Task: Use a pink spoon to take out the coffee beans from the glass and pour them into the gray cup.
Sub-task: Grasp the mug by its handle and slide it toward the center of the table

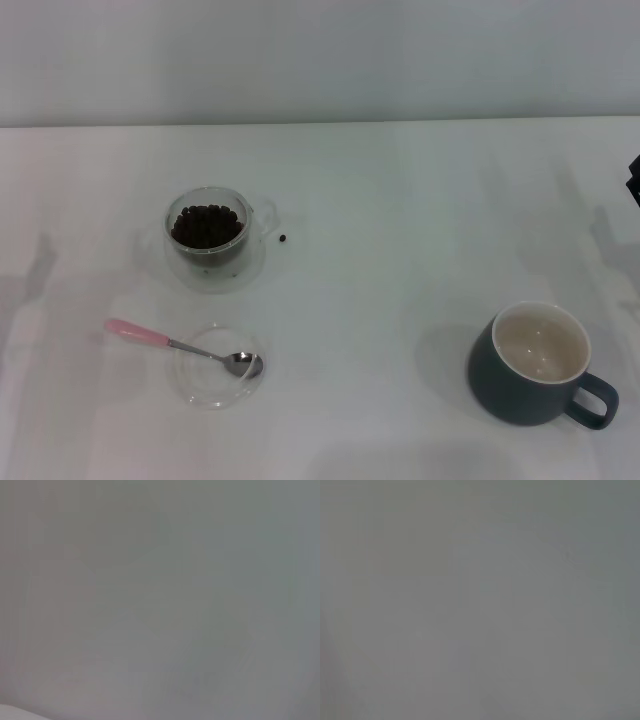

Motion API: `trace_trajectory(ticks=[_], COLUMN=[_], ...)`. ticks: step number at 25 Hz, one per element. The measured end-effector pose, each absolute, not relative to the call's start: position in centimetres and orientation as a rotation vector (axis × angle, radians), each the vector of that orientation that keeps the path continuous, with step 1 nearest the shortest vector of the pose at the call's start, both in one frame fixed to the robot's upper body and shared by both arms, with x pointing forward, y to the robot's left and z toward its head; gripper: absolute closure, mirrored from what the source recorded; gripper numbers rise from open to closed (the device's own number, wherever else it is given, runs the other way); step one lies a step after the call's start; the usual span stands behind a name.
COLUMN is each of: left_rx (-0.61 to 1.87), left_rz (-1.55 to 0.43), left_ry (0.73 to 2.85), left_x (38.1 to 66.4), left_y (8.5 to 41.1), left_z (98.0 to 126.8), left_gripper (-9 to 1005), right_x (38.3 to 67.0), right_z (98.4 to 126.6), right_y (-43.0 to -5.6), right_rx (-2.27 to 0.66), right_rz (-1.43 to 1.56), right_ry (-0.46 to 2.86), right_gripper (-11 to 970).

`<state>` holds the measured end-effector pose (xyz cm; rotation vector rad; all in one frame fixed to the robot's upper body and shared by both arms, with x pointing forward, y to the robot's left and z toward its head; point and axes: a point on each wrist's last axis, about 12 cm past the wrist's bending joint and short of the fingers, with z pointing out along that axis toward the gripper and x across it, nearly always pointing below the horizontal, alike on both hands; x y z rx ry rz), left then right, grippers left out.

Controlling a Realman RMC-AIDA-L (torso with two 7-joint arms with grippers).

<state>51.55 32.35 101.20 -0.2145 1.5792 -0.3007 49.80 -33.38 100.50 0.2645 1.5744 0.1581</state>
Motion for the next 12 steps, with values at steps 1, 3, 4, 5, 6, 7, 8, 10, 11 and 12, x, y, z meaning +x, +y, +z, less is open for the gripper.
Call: trace_trajectory(ticks=[1, 3, 4, 5, 6, 7, 8, 10, 11, 12], left_rx=[-0.214, -0.213, -0.213, -0.213, -0.212, -0.212, -0.213, -0.216, -0.217, -0.217], left_rz=[-0.302, -0.306, -0.309, -0.312, -0.314, -0.314, -0.313, -0.31, -0.308, -0.308], left_ry=[1.58, 1.584, 1.585, 1.587, 1.588, 1.59, 1.592, 1.596, 1.597, 1.598], left_x=[51.54, 51.46, 51.44, 51.42, 51.42, 51.4, 51.39, 51.32, 51.28, 51.25], left_y=[32.33, 32.22, 32.14, 32.08, 32.02, 31.98, 31.99, 32.05, 32.08, 32.09], left_z=[101.19, 101.11, 101.07, 101.04, 101.01, 100.98, 100.95, 100.88, 100.85, 100.83], left_gripper=[105, 105, 105, 105, 105, 105, 105, 106, 106, 106], right_x=[49.8, 49.8, 49.8, 49.82, 49.83, 49.83, 49.84, 49.86, 49.84, 49.79], right_z=[100.5, 100.5, 100.51, 100.51, 100.52, 100.52, 100.53, 100.58, 100.63, 100.67], right_y=[-33.39, -33.4, -33.4, -33.39, -33.38, -33.37, -33.34, -33.23, -33.17, -33.12], right_rx=[0.264, 0.264, 0.264, 0.263, 0.262, 0.261, 0.259, 0.254, 0.251, 0.249], right_rz=[0.158, 0.157, 0.157, 0.157, 0.158, 0.158, 0.159, 0.163, 0.166, 0.168], right_ry=[1.574, 1.574, 1.574, 1.574, 1.574, 1.574, 1.574, 1.57, 1.565, 1.56], right_gripper=[176, 178, 179, 179, 180, 181, 182, 184, 185, 186])
